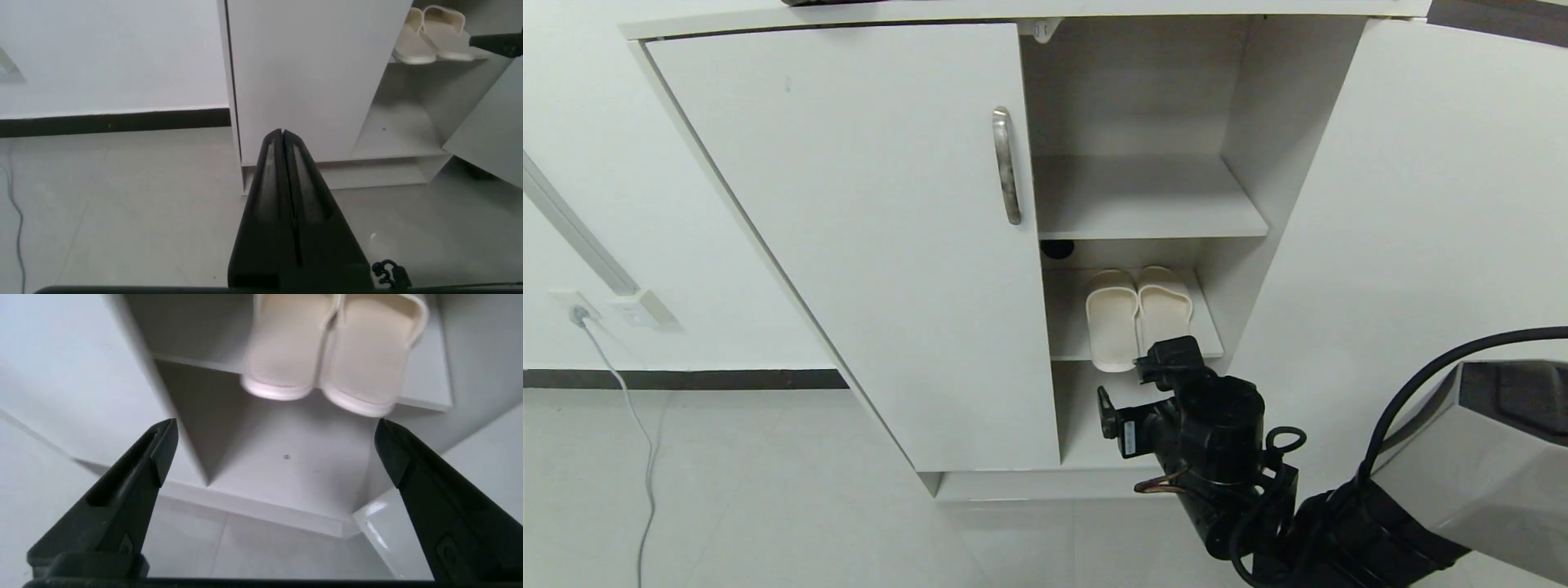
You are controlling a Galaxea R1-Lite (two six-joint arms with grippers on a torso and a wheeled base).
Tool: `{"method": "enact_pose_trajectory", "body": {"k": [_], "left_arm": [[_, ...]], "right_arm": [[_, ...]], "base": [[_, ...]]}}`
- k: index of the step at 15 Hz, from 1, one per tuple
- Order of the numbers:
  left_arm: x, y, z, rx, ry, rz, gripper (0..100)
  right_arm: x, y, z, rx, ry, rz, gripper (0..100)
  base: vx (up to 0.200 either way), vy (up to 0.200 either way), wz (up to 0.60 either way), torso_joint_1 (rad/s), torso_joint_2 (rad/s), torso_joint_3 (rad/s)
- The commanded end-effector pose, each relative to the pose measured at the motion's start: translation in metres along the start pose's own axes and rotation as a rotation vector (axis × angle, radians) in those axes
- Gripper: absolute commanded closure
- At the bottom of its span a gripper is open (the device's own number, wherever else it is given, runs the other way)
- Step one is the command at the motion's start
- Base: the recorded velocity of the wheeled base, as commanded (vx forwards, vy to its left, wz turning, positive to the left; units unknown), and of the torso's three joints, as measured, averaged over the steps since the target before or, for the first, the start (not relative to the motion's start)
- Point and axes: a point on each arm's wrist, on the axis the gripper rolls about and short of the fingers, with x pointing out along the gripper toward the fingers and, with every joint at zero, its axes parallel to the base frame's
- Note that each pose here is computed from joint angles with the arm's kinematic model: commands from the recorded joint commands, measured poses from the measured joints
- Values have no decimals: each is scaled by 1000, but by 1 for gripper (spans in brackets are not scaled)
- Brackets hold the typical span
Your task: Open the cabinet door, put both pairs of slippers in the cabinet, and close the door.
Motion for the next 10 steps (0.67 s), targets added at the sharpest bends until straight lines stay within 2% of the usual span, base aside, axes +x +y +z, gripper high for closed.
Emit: {"method": "enact_pose_trajectory", "body": {"k": [1,5,10], "left_arm": [[0,0,0,0,2,-1,100],[0,0,0,1,4,-1,100],[0,0,0,1,3,-3,100]], "right_arm": [[1,0,-3,-6,8,-3,0],[1,0,-3,-5,7,-4,0],[1,0,-4,-7,10,-5,0]], "base": [[0,0,0,0,0,0],[0,0,0,0,0,0],[0,0,0,3,1,179]]}}
